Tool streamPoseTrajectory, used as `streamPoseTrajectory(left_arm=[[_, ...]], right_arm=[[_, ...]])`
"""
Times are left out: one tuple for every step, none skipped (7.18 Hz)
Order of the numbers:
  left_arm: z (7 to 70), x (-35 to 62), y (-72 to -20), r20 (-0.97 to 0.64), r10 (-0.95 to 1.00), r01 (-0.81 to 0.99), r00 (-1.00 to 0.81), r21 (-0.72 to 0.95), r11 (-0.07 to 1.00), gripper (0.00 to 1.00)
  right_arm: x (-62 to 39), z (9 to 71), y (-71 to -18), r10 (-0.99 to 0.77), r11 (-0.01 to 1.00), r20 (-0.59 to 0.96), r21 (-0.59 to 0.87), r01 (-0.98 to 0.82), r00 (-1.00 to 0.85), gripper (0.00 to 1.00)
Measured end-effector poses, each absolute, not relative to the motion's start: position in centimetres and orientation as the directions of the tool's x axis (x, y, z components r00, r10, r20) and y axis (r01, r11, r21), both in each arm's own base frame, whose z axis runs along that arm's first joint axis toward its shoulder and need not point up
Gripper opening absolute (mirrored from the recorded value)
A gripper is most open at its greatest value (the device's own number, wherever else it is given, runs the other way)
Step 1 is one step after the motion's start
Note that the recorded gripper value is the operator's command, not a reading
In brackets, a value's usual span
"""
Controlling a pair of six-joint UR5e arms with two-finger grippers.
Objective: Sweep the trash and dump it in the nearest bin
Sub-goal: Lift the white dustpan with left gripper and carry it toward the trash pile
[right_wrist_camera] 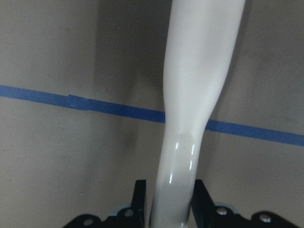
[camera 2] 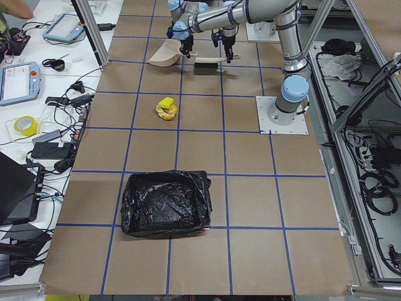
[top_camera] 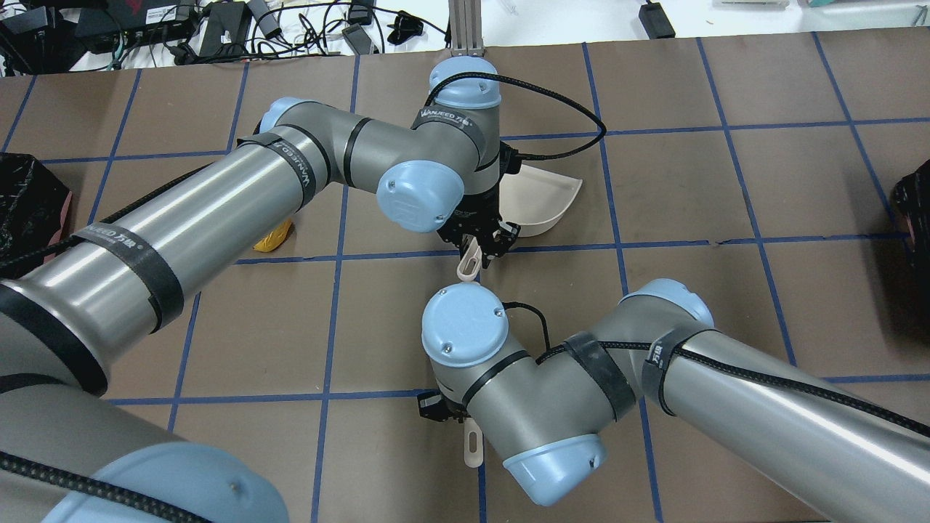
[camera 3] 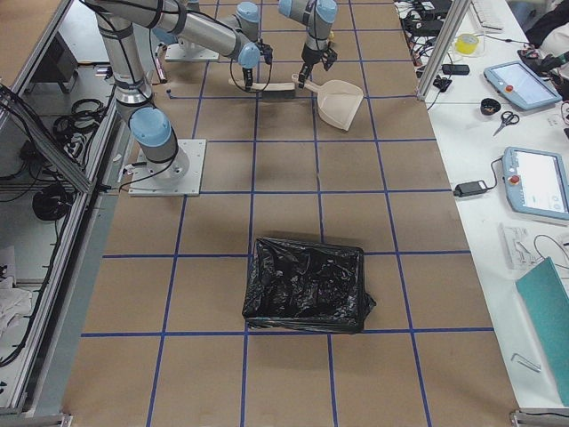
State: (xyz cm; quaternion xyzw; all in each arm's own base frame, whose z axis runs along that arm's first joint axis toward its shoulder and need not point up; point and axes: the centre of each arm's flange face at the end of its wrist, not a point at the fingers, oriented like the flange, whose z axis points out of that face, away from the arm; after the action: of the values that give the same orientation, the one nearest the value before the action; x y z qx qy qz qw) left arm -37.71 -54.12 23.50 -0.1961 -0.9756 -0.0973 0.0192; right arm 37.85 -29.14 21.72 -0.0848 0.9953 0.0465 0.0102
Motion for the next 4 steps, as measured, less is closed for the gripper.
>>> streamPoseTrajectory(left_arm=[[24.1,-37.7,-54.2,0.074,0.381,0.389,-0.921,0.173,0.905,0.0],[25.3,-37.6,-54.6,0.073,0.393,0.4,-0.916,0.149,0.904,0.0],[27.1,-37.4,-55.5,0.071,0.42,0.425,-0.905,0.111,0.898,0.0],[29.2,-36.4,-57.2,0.055,0.446,0.449,-0.894,0.068,0.891,0.0]], right_arm=[[37.9,21.7,-29.1,-0.166,0.982,-0.028,0.092,-0.168,-0.986,0.0],[37.9,21.7,-29.1,-0.166,0.982,-0.026,0.092,-0.168,-0.986,0.0],[37.9,21.7,-29.1,-0.166,0.982,-0.024,0.09,-0.168,-0.986,0.0],[37.9,21.8,-29.1,-0.167,0.982,-0.021,0.087,-0.169,-0.986,0.0]])
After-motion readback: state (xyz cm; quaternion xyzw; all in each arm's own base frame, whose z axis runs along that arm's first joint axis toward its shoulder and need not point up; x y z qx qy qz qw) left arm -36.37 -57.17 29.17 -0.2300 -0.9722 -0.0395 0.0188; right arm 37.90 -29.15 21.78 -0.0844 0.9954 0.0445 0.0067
